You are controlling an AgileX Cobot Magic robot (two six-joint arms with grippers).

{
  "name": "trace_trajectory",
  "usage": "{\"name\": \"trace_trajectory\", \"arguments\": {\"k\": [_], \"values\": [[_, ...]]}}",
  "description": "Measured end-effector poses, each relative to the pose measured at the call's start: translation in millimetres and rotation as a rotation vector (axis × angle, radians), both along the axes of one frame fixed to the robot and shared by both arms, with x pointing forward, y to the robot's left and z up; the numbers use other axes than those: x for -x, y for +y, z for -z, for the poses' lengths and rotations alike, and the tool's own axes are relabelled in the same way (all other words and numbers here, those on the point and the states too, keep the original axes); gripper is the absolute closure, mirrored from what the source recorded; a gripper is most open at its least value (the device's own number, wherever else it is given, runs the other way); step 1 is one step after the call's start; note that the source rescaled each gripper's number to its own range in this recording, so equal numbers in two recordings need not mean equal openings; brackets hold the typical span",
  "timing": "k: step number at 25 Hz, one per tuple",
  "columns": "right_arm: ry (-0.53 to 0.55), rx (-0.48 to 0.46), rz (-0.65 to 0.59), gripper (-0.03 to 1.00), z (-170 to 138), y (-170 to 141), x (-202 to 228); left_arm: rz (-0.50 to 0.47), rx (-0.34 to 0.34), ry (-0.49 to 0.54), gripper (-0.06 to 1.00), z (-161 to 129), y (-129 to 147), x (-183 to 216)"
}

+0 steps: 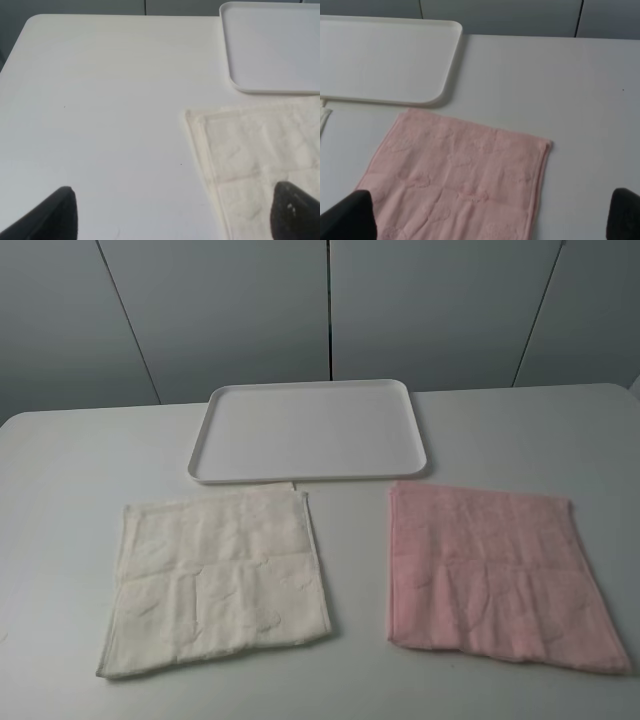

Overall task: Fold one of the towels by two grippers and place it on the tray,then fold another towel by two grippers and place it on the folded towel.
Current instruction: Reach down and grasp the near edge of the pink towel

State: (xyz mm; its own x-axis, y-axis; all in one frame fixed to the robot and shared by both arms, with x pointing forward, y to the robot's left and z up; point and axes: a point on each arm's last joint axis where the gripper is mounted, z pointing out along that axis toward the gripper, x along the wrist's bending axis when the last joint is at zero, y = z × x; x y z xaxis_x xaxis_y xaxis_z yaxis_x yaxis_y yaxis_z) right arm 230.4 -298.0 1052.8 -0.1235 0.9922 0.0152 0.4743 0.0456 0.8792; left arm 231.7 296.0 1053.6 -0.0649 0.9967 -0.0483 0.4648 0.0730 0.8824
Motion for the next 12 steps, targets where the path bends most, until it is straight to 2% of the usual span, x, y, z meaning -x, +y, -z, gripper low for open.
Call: {"name": "trace_trajectory", "arguments": {"k": [12], "values": [[0.000, 0.000, 0.000, -0.03, 0.0, 0.0, 0.0, 0.000, 0.000, 0.000, -0.06, 0.0, 0.0, 0.0]]}}
